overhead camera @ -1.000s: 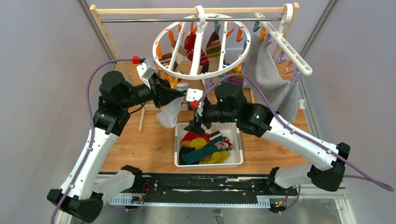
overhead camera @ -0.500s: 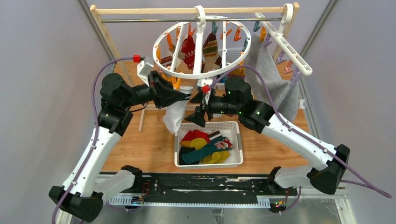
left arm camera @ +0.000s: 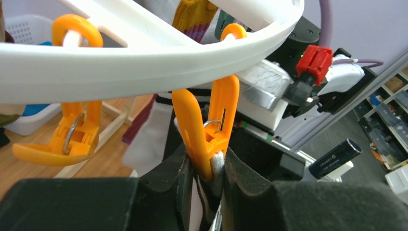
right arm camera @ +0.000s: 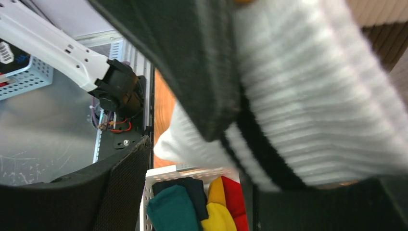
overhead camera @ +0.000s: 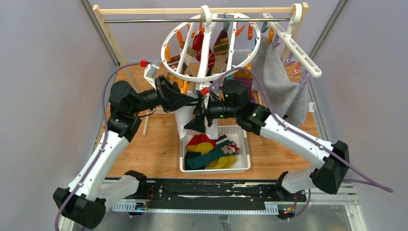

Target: Remove the socks clipped to the hanger

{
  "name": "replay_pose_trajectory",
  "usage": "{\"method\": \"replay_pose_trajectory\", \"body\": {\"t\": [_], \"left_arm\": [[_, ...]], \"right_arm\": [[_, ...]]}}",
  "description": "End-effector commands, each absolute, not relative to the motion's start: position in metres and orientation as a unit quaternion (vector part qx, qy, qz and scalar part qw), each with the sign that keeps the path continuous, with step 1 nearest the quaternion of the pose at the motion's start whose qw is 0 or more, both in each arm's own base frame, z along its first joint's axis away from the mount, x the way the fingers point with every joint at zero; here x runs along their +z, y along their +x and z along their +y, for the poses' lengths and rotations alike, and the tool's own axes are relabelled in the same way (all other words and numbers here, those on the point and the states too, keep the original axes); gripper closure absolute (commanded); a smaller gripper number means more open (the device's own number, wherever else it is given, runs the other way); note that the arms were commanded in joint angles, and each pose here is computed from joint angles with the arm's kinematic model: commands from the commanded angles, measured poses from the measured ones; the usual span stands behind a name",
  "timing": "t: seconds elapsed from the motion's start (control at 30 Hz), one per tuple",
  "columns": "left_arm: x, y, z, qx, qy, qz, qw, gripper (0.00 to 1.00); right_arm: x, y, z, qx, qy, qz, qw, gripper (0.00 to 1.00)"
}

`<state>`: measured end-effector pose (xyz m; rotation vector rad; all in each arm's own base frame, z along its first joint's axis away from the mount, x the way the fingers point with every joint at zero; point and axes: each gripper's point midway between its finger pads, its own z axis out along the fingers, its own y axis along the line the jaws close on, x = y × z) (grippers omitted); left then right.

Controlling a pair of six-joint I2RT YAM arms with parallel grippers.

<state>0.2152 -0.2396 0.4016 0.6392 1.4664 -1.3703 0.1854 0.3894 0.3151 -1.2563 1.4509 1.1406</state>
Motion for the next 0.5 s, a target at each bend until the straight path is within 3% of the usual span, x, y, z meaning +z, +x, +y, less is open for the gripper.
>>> {"method": "replay_pose_trajectory", "body": {"t": [0.0,0.17,0.33,0.47], "left_arm": [[0.419,0.203,-0.238,-0.58,0.267,0.579,0.507,0.92],[0.419,0.202,-0.238,-0.586,0.258,0.581,0.502,0.92],[0.416,0.203,-0.238,-0.587,0.251,0.584,0.501,0.91],[0.416,0.204,-0.236,-0.581,0.252,0.582,0.511,0.85]], "right_arm": [[0.332,0.206,0.393,0.441,-0.485,0.587,0.475,0.36],[0.332,0.208,0.393,0.437,-0.484,0.591,0.475,0.42],[0.333,0.2,0.396,0.454,-0.495,0.578,0.463,0.68],[0.333,0.195,0.397,0.463,-0.5,0.575,0.453,0.9]]}}
